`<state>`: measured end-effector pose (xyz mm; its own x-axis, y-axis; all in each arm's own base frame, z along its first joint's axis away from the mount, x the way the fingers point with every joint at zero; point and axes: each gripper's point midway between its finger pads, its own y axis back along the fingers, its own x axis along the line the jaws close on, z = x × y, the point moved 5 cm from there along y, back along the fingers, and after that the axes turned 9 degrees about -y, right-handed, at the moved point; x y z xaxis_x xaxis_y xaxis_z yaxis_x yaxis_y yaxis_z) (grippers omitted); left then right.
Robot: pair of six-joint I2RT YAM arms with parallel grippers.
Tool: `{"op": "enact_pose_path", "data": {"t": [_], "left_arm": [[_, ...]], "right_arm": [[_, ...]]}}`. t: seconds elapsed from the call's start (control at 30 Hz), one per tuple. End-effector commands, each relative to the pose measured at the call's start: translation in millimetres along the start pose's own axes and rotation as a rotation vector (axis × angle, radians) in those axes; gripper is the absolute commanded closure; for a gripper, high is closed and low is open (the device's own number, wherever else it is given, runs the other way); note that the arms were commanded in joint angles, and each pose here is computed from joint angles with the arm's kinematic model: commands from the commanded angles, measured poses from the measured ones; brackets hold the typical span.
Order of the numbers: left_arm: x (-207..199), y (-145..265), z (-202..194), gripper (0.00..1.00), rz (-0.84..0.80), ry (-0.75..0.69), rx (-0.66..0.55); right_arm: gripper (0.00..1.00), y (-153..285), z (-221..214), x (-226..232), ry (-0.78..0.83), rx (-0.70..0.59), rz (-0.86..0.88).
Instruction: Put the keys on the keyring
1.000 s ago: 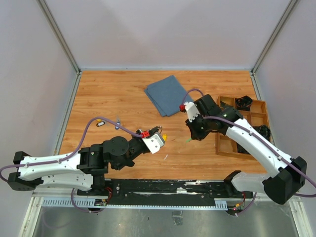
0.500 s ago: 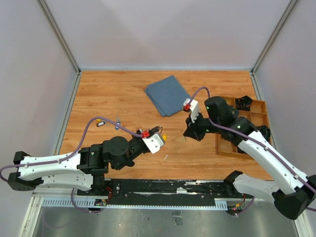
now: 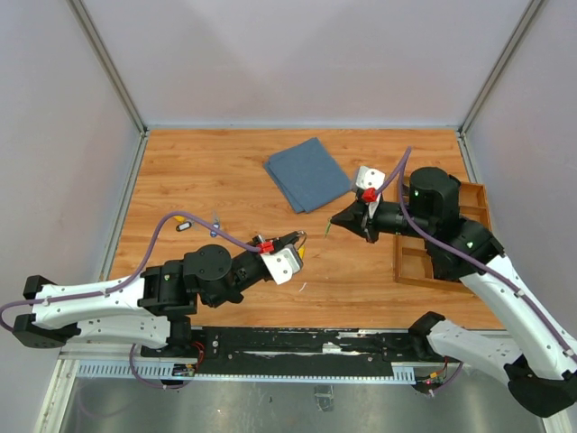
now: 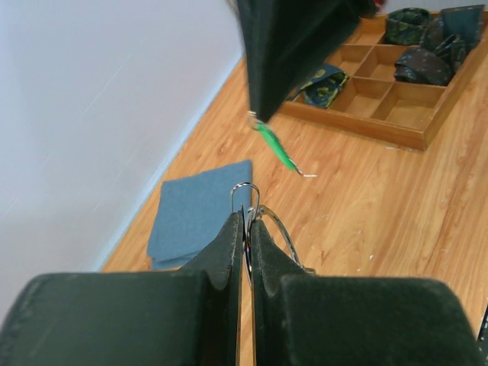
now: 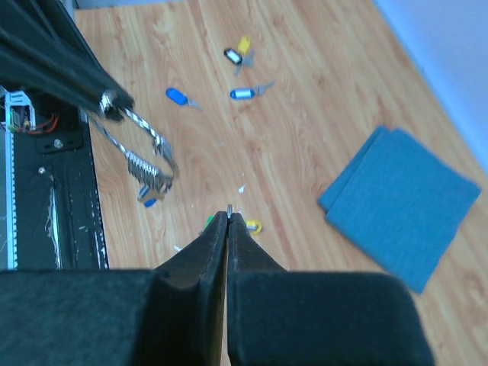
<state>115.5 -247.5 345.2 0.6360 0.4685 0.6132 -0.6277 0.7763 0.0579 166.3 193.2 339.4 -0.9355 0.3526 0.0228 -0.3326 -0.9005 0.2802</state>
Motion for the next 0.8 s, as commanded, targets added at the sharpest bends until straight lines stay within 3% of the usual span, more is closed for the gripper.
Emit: {"op": "enact_pose_path", "data": {"t": [0.0, 0.37, 0.77], "left_arm": [[8, 3, 25, 0.99, -0.052, -0.022, -0.112], [2, 4, 29, 0.99, -0.148, -0.131, -0.121], [-4, -2, 31, 0.99, -0.192, -0.176, -0.119]], "right_arm": [[0.99, 7, 40, 15, 0.142, -0.068, 0.129], [1.00, 5, 64, 42, 0.148, 0.009, 0.478], [0.99, -5, 56, 57, 0.178, 0.130, 0.608]]}}
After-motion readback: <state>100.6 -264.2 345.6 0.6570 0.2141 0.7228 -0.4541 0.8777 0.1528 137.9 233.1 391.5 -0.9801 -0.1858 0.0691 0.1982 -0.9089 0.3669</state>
